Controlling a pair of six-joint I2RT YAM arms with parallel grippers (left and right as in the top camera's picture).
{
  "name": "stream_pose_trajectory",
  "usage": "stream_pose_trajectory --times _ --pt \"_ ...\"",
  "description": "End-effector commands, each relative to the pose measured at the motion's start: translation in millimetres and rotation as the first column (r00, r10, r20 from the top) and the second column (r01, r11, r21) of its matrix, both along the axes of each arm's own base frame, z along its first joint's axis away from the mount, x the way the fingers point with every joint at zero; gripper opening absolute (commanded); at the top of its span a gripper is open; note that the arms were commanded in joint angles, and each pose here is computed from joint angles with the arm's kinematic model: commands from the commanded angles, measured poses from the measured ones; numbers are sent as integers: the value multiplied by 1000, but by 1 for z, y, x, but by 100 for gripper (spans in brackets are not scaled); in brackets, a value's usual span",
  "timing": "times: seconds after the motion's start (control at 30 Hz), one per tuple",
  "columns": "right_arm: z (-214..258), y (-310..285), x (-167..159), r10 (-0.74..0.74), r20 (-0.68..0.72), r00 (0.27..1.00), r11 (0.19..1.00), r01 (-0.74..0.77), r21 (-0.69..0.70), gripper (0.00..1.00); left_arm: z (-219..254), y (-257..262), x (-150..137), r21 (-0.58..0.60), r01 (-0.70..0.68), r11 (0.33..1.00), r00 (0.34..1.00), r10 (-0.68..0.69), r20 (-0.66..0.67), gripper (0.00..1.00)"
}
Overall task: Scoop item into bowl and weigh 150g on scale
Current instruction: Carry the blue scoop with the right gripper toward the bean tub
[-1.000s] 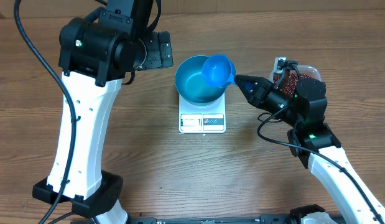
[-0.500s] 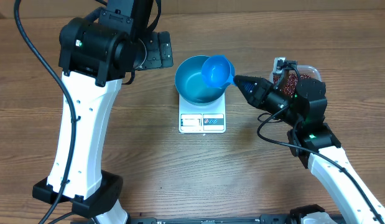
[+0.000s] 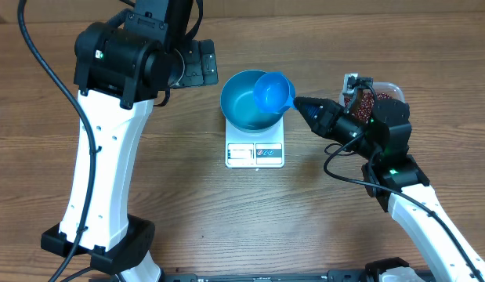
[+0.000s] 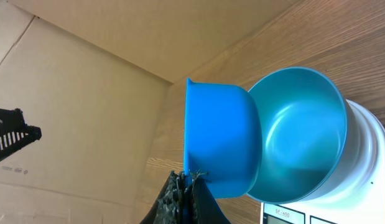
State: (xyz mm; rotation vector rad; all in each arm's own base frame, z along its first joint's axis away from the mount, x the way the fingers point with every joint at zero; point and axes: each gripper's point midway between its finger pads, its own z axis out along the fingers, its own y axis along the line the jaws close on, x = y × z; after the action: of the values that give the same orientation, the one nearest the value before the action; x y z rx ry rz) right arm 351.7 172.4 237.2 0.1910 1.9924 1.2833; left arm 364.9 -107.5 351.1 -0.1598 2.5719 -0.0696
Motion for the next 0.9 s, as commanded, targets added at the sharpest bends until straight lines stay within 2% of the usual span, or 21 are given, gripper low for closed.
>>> stream_pose_trajectory --times 0.0,0.87 --pt "16 2 0 11 55 998 1000 -11 -4 4 5 3 2 18 1 1000 1000 -1 24 100" --pt "14 -2 3 -11 67 998 1000 13 -29 4 5 3 2 18 1 1000 1000 -1 24 100"
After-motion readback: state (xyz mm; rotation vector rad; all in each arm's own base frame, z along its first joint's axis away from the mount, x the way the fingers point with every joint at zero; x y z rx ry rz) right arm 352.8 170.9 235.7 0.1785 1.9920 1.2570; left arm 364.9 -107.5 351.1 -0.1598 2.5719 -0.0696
